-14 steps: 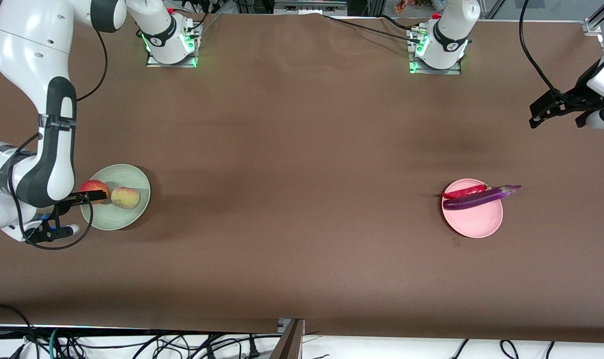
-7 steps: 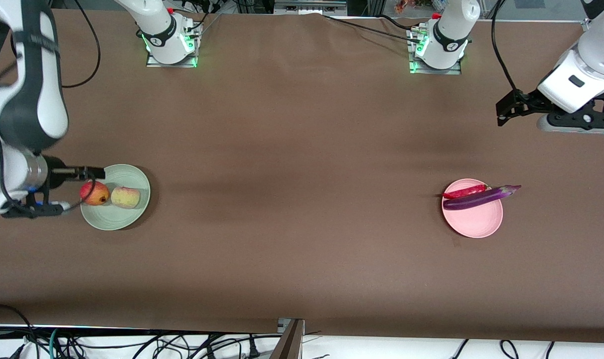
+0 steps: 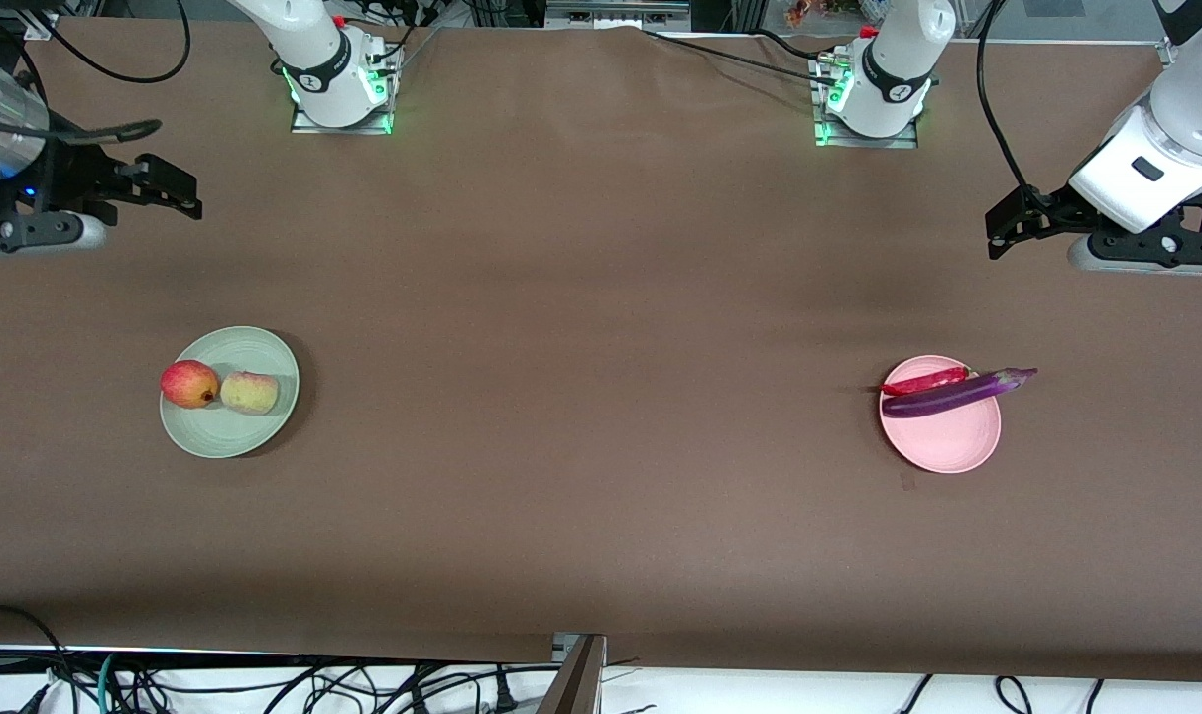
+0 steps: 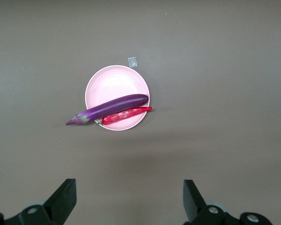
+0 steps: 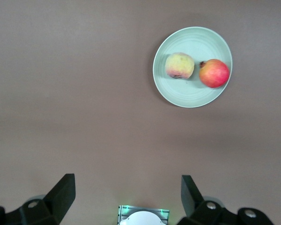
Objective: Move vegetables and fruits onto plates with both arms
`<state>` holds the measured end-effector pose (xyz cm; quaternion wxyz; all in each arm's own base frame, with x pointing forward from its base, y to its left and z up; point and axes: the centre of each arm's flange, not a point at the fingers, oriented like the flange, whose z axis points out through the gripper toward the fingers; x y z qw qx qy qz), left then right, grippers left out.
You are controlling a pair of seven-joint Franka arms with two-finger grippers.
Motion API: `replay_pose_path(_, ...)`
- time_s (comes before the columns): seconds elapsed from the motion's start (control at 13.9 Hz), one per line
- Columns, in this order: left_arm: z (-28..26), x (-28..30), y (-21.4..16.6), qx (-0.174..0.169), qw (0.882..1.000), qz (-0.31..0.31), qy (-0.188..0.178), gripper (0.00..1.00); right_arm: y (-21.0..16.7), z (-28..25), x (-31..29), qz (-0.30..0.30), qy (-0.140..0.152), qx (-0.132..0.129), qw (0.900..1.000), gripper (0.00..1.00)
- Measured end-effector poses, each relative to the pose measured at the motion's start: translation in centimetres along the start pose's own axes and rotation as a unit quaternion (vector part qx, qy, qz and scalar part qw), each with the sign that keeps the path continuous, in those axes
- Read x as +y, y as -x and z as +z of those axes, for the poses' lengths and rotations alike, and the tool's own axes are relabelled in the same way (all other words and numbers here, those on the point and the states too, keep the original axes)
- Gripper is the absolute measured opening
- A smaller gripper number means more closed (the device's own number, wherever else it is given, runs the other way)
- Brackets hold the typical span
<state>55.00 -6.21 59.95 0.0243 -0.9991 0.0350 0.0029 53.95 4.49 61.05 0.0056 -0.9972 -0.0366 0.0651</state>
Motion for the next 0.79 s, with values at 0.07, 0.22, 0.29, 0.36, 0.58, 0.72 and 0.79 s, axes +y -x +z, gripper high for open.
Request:
replay_pose_path(0.07,-0.2,0.4,0.0,0.002,1.0,0.004,0.0,1.0,0.2,-0.4,0.7,0.006,0.0,0.005,1.0,1.0)
replay_pose_path(0.22,-0.8,0.9,0.0,0.007,1.0,0.008,0.0,1.0,0.6,-0.9,2.3,0.021,-0.001,0.009,1.0,1.0)
replay_pose_path(0.29,-0.9,0.8,0.0,0.007,1.0,0.007,0.0,1.0,0.6,-0.9,2.8,0.025,-0.002,0.009,1.0,1.0)
replay_pose_path(0.36,-1.0,0.5,0.1,0.004,1.0,0.004,0.0,1.0,0.6,-0.9,2.8,0.026,-0.002,0.009,1.0,1.0)
replay_pose_path(0.58,-1.3,-0.3,0.4,-0.01,1.0,-0.003,-0.001,1.0,0.6,-0.9,2.8,0.029,-0.002,0.008,1.0,1.0)
replay_pose_path(0.72,-1.5,-0.4,0.5,-0.011,1.0,-0.004,-0.001,1.0,0.6,-0.8,2.8,0.029,-0.002,0.008,1.0,1.0)
replay_pose_path(0.79,-1.5,-0.4,0.5,-0.012,1.0,-0.004,-0.001,1.0,0.5,-0.8,2.8,0.029,-0.002,0.008,1.0,1.0)
